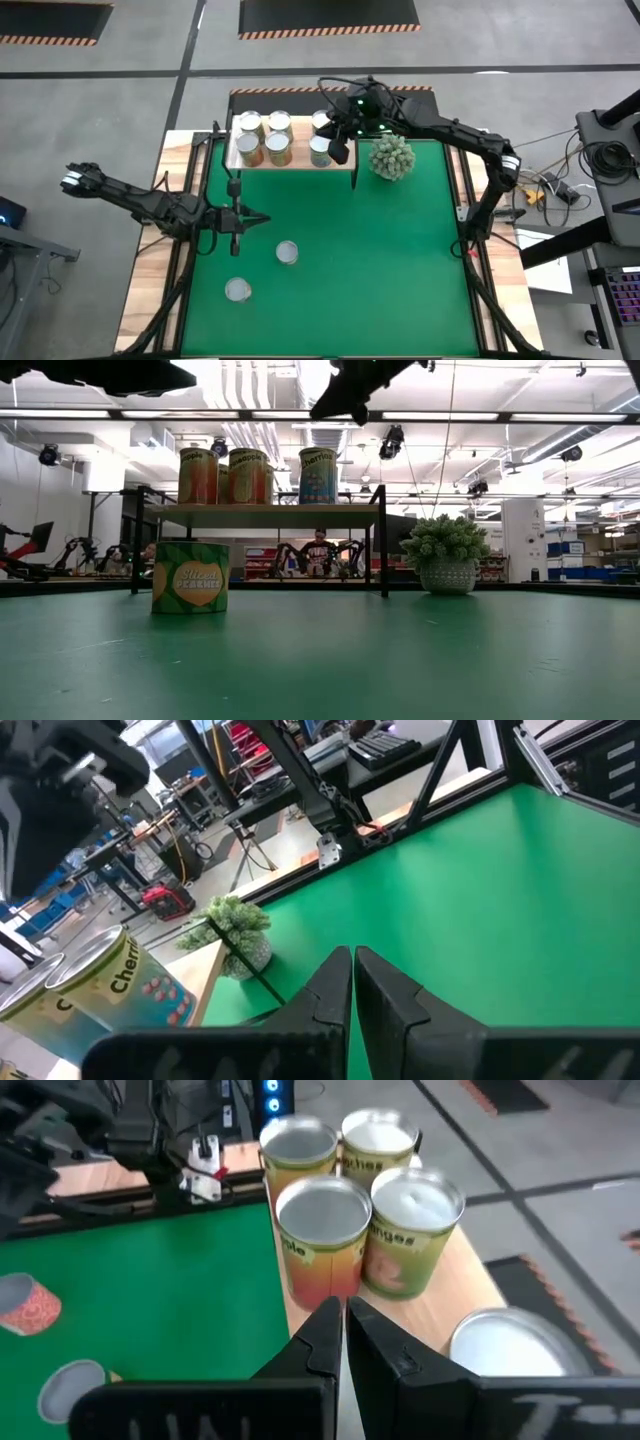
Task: Pick and place cans onto a shelf
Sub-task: Adjust the canned goods on the shelf
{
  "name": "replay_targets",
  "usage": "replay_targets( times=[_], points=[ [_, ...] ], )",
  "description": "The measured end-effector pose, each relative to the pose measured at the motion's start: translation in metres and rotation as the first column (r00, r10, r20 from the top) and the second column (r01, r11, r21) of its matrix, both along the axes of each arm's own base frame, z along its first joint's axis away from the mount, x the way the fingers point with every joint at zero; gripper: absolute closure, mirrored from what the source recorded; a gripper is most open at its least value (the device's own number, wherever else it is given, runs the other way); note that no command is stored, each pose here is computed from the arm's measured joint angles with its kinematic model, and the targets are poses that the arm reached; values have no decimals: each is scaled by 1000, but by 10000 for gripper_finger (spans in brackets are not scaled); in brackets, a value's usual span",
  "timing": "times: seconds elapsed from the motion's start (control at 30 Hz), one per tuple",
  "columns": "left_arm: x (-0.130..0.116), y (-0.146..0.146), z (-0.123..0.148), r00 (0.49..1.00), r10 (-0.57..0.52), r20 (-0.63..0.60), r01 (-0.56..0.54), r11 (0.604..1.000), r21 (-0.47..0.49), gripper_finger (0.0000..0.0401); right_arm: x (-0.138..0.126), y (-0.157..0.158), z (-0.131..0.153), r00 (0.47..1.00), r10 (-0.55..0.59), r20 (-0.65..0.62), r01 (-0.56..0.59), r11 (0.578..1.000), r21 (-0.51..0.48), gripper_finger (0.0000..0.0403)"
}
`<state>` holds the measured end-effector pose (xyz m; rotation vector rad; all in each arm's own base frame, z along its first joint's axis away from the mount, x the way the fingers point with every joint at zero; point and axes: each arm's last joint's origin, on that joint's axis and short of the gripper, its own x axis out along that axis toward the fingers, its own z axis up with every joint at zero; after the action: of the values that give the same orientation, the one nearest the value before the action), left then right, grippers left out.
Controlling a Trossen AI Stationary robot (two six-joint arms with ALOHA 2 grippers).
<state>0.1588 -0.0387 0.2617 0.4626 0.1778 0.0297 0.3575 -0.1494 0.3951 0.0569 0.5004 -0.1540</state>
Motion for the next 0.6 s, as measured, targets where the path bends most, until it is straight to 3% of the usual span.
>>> replay_targets(
  times=[0.3,0.6],
  points=[
    [0,0,0,1000,20,2,-20,1000,-19,401,14,-6,-23,997,-14,-69,17,999,44,394],
    [0,0,0,1000,25,4,-25,999,-44,401,14,-7,-26,995,-34,-95,38,998,41,394]
  ],
)
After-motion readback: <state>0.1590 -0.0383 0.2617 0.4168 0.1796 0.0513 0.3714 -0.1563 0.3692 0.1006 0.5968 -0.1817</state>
